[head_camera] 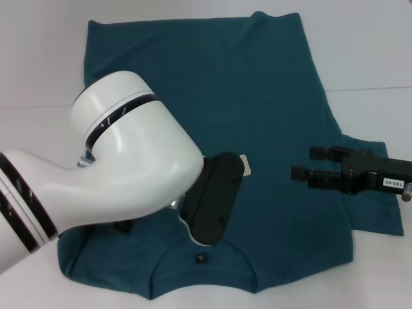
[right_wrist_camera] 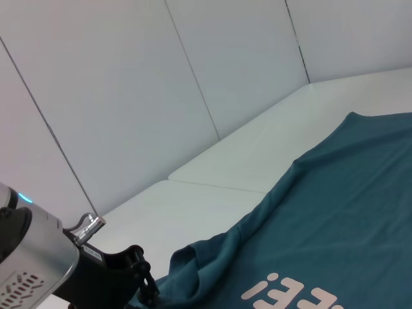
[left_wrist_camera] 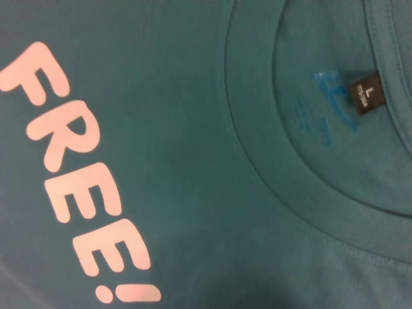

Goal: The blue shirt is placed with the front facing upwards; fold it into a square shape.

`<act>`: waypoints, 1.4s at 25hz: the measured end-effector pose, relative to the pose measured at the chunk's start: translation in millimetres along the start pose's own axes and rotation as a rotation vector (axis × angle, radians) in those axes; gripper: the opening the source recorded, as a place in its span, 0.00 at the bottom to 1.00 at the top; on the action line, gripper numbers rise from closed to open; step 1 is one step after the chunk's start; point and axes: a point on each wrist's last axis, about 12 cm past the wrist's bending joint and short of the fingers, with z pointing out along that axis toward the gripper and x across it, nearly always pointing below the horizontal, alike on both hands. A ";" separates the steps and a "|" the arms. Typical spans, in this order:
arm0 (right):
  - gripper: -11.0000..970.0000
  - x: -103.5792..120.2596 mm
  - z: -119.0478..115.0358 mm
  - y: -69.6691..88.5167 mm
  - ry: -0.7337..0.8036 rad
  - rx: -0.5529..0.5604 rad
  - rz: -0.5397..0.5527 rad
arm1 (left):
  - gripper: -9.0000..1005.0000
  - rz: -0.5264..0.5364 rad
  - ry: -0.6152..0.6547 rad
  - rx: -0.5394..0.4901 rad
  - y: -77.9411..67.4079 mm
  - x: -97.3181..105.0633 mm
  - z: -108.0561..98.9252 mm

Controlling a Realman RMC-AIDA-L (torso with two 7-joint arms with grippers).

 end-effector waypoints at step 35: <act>0.97 -9.6 4.6 -1.2 -0.016 -0.008 -0.005 | 0.56 -1.080 -1.076 -0.195 10.4 127.4 -3.1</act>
